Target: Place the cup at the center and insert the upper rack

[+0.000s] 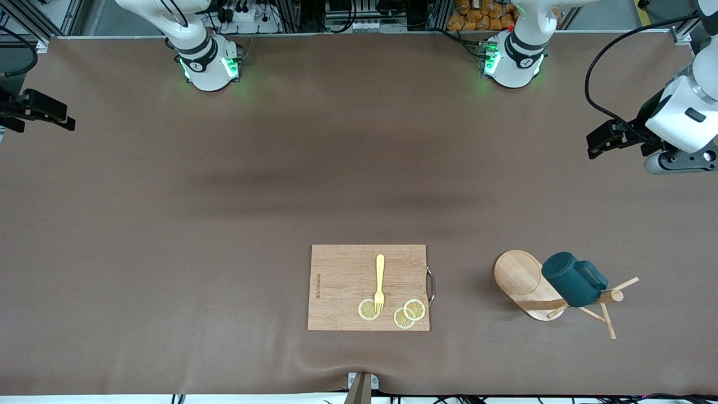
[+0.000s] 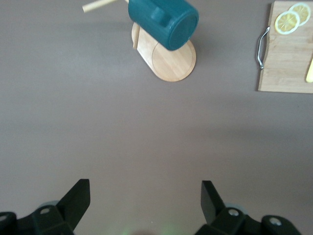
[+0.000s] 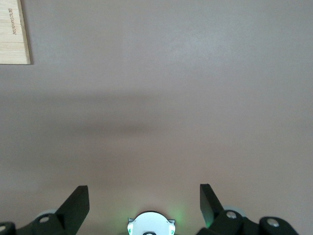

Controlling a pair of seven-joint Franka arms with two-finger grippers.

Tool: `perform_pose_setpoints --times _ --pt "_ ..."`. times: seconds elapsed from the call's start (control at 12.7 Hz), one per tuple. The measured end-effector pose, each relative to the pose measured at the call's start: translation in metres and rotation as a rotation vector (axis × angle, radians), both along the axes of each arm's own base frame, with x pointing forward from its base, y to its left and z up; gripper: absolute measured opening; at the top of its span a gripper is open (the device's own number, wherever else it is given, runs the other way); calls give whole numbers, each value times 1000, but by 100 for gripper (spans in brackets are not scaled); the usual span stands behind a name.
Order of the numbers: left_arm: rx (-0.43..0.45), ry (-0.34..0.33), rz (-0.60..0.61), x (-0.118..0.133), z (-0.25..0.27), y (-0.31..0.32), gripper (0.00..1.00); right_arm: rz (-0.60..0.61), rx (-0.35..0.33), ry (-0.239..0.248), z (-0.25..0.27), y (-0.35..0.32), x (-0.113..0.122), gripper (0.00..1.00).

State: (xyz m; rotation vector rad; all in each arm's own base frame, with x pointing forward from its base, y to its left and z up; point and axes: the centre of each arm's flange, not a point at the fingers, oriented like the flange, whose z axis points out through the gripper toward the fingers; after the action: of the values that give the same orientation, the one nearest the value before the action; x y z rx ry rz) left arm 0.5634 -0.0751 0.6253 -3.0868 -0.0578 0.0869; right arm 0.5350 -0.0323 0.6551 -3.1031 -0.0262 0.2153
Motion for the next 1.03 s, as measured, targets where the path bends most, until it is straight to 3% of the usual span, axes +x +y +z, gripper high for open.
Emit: perform_pose_setpoints --times 1.03 --pt "7 22 30 -28 -3 8 100 -6 -24 -6 1 -4 1 100"
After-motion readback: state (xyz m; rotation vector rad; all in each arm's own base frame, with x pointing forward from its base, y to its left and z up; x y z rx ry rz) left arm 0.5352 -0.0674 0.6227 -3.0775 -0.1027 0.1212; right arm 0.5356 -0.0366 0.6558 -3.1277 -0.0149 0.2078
